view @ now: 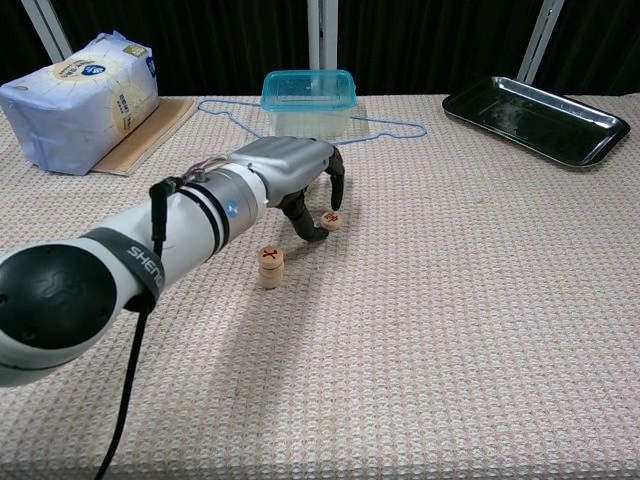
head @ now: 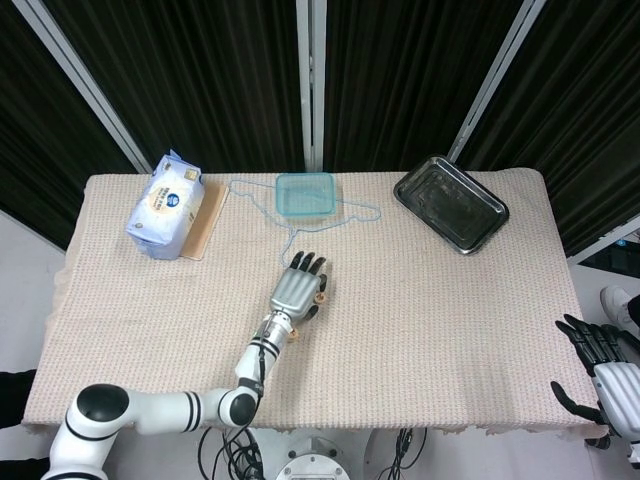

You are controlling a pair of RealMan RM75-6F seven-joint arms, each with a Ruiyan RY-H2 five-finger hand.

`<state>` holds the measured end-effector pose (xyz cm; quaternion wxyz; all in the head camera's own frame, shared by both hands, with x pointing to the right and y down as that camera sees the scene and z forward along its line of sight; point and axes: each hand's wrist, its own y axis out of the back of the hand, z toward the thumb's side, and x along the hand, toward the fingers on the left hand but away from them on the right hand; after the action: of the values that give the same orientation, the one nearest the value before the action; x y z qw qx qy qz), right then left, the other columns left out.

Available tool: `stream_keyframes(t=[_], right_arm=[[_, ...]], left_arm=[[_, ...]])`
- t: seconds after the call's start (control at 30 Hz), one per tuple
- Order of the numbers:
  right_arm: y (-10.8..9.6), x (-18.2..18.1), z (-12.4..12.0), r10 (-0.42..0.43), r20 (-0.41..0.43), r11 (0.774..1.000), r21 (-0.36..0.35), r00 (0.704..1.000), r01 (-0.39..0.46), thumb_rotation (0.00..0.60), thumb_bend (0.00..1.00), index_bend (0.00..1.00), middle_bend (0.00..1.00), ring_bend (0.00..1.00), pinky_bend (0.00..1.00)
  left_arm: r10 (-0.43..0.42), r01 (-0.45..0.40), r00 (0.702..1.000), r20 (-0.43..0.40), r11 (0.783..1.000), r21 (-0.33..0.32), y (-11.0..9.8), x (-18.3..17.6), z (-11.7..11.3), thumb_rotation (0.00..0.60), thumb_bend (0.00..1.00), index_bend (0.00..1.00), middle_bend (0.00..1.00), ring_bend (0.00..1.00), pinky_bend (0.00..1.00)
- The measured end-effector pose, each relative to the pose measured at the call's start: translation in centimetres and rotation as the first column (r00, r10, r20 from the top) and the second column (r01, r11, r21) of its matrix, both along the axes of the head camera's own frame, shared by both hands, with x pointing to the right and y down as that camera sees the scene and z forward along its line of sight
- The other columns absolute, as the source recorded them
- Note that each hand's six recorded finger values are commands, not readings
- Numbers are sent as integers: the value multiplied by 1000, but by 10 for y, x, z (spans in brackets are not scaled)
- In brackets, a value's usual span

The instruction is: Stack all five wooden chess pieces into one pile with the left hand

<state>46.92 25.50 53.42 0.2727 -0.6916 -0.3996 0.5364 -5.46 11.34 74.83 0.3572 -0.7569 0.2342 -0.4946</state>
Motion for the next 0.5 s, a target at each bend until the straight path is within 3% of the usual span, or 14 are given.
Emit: stream_keyframes(t=[0.5], right_arm=[[-1, 1, 0, 1, 1, 1000, -2, 1000, -1, 600, 305, 0, 0, 0, 0]], left_arm=[[2, -2, 1000, -3, 1000, -8, 0, 5, 3, 600, 290, 455, 87, 0, 0]])
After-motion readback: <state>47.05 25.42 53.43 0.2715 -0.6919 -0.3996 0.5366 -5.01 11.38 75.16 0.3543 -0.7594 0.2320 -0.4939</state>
